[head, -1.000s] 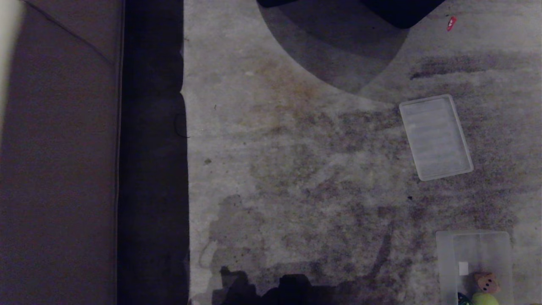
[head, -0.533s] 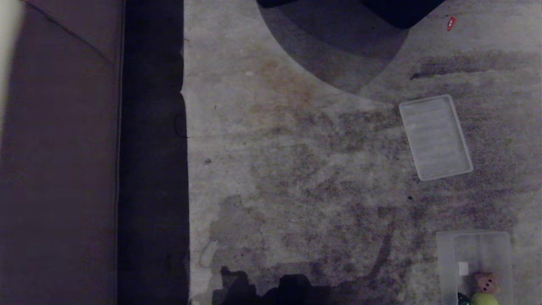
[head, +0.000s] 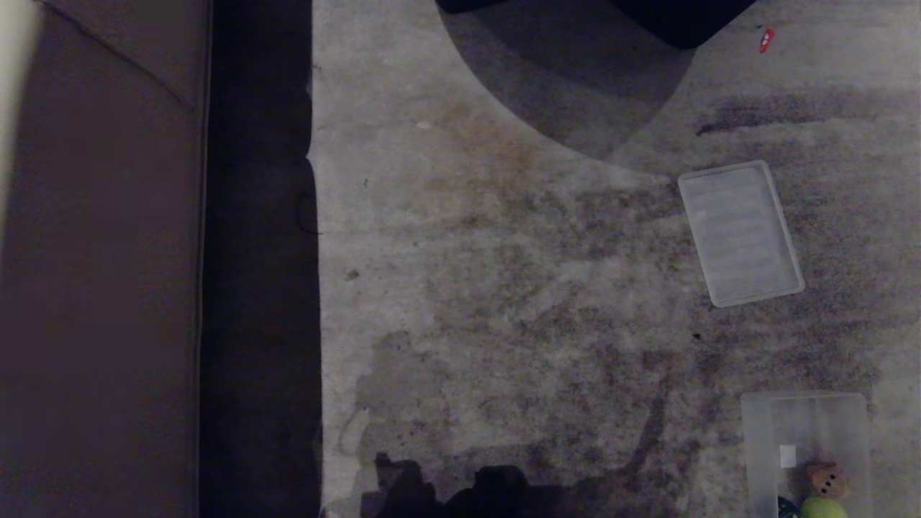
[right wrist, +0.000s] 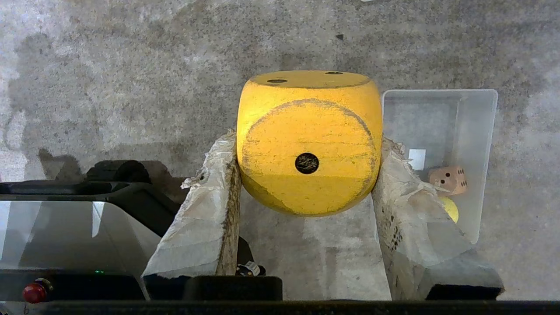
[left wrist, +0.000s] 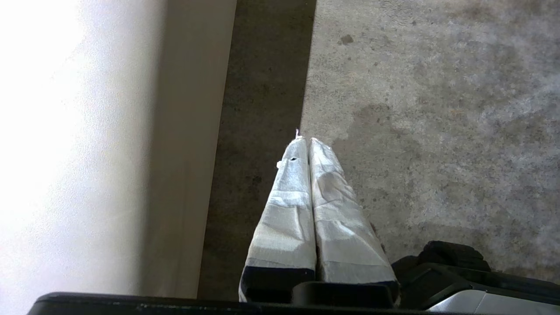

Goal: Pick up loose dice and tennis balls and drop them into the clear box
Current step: Put the toys in the box

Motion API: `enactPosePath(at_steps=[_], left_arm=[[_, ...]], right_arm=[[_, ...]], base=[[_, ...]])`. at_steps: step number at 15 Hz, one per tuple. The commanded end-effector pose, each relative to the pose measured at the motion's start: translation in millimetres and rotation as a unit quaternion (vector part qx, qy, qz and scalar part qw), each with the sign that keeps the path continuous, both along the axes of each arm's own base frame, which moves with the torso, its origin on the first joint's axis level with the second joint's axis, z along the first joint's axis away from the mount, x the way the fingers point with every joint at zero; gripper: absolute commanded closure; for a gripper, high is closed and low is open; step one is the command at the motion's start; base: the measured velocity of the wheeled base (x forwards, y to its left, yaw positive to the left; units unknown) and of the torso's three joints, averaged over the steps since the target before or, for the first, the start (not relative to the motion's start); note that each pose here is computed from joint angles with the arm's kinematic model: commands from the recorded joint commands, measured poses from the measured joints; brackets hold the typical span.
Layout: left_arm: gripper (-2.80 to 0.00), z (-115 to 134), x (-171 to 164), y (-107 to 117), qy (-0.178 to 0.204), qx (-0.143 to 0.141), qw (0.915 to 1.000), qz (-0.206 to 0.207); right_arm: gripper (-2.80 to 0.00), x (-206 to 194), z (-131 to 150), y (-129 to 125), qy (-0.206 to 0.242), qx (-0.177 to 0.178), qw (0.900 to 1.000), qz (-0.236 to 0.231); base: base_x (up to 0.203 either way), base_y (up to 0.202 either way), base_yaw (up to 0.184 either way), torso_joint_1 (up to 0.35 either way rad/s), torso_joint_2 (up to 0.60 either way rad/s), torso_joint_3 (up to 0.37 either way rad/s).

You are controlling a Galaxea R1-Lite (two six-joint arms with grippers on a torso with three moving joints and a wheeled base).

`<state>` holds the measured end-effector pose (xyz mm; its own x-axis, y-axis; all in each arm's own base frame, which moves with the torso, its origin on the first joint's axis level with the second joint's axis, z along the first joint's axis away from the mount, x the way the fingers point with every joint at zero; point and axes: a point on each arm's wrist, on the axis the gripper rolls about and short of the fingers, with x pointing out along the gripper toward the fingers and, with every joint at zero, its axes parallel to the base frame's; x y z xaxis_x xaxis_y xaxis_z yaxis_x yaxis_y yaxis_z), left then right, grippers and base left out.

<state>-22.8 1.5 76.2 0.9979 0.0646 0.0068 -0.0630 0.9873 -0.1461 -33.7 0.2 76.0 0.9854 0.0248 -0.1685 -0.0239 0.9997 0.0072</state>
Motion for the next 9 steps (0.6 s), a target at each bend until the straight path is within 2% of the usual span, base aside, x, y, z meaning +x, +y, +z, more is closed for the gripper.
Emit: enactPosePath(at_steps=[1,9], left_arm=[[0.00,0.1,0.1,0.0,0.000,-0.001,1.0000,0.001],[0.00,0.1,0.1,0.0,0.000,-0.001,1.0000,0.001]], right_arm=[[0.00,0.2,-0.1,0.0,0.003,0.000,1.000,0.001],[0.00,0.2,-0.1,0.0,0.003,0.000,1.000,0.001]], base=[[0.000,0.000,0.000,0.000,0.00,0.000],[0.000,0.000,0.000,0.000,0.00,0.000]])
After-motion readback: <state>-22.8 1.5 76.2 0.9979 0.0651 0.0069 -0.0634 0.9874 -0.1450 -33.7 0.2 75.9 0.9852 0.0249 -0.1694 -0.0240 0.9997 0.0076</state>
